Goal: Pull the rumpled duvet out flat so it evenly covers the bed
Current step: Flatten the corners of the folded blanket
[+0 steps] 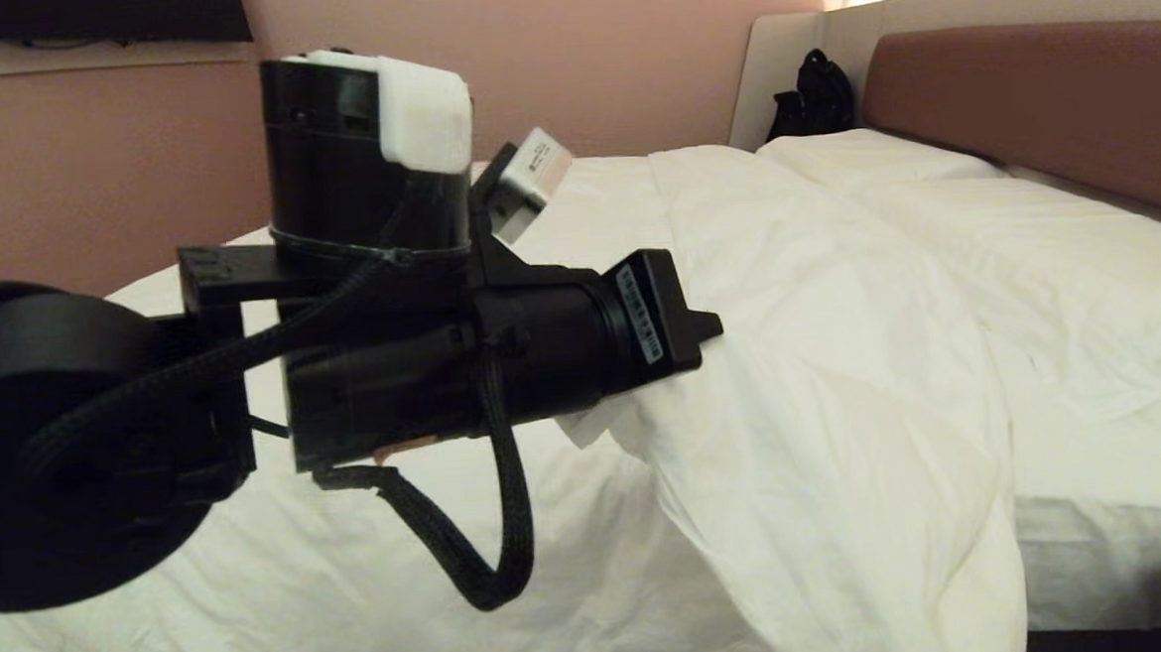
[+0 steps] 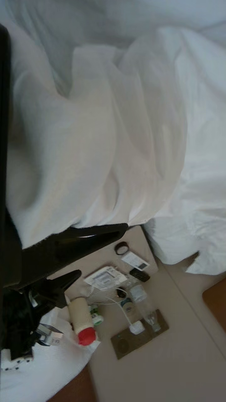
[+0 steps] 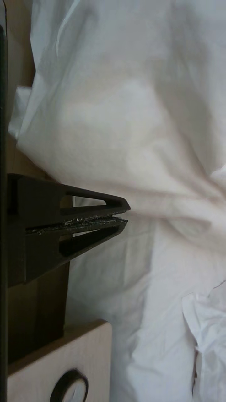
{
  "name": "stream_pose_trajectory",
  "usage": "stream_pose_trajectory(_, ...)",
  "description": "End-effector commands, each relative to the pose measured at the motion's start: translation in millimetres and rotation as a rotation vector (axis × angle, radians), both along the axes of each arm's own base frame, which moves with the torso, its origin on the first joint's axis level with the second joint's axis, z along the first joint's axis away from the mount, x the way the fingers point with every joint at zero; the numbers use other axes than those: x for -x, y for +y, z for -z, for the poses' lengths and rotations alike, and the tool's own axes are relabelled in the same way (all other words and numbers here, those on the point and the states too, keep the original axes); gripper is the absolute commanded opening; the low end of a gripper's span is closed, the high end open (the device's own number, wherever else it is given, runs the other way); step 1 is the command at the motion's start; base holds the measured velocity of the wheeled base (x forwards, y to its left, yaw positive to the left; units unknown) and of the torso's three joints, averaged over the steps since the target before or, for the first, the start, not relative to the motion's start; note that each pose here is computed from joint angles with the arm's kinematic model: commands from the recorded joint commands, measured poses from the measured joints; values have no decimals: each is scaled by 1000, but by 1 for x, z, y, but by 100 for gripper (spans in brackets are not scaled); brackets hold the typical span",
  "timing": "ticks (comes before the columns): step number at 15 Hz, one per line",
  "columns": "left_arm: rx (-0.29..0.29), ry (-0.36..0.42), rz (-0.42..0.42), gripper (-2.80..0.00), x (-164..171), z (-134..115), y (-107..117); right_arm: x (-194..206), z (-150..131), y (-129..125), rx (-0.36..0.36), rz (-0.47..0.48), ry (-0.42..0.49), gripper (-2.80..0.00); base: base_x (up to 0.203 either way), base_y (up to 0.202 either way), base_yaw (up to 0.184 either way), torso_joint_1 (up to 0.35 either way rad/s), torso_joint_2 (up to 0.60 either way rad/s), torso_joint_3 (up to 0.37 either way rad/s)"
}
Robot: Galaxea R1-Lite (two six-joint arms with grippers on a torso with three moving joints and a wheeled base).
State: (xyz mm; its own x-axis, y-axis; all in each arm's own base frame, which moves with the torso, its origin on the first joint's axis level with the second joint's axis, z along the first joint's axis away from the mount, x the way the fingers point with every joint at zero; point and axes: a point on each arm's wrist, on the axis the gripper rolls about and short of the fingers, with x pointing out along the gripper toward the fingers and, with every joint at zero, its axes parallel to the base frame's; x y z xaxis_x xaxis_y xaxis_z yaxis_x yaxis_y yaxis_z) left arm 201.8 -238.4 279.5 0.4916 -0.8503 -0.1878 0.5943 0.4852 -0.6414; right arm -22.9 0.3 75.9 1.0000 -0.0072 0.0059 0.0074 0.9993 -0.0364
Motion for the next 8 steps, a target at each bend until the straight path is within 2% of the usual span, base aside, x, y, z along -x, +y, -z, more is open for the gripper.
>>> stream_pose_trajectory(1,6,0,-2,-280,-1,0,0,0,0,0,0,-1,0,-280,1,141,0,2,2,-1)
stream_pose_trajectory(3,3,-1,-3,-280,-1,0,0,0,0,0,0,-1,0,-280,0,192,0,5,-1,5)
stream_pose_trajectory(5,1,-2,-3,-280,-1,1,0,0,0,0,0,-1,0,-280,0,123,0,3,4,5)
stream_pose_trajectory(8,-1,1,-3,-280,-1,2,0,0,0,0,0,-1,0,-280,0,0,0,0,0,0)
